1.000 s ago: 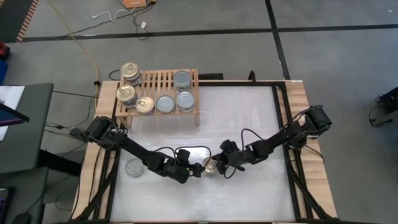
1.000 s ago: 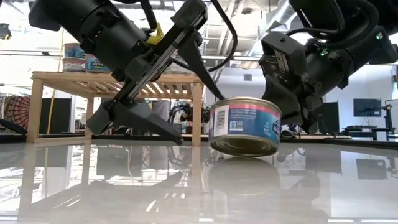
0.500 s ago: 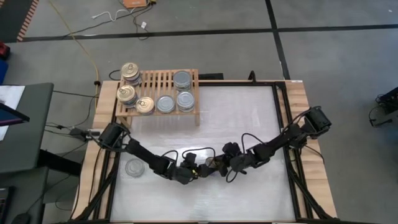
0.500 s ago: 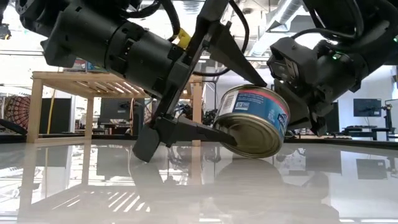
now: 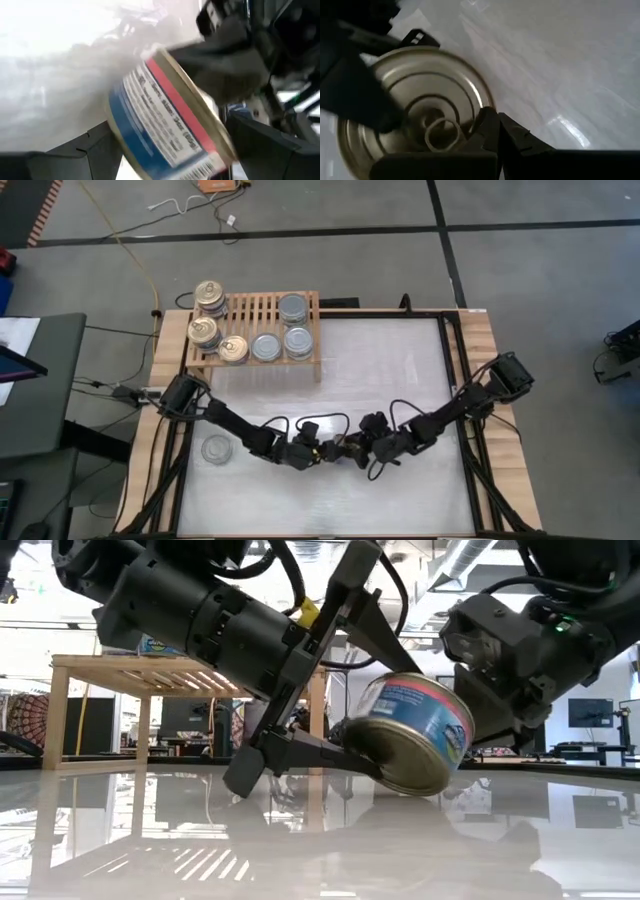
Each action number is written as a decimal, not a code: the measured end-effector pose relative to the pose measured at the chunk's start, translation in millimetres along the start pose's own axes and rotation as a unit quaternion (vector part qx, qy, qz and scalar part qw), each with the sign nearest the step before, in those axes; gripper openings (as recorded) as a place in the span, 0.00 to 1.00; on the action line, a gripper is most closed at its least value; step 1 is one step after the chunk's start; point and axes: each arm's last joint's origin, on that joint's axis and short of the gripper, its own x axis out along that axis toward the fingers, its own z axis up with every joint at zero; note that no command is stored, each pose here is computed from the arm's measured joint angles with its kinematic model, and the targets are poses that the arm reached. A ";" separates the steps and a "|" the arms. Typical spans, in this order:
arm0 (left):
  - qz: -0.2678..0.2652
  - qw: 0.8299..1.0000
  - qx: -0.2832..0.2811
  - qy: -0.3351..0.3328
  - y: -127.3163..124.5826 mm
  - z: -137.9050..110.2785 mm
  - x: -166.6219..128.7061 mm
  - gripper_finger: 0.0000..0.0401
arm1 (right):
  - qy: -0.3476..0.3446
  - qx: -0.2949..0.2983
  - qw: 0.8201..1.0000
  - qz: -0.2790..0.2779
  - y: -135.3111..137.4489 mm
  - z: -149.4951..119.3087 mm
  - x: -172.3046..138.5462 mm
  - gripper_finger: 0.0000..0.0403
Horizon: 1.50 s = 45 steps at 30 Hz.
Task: Stack canned seafood by type on shelf
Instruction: Stack the blue tuna can on top of the bottom right blue tuna can on the shelf
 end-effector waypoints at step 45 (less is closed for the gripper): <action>0.004 0.975 0.149 -0.166 -121.4 101.7 -180.5 0.42 | 0.077 -0.072 0.986 -0.133 -29.0 14.3 -62.7 0.20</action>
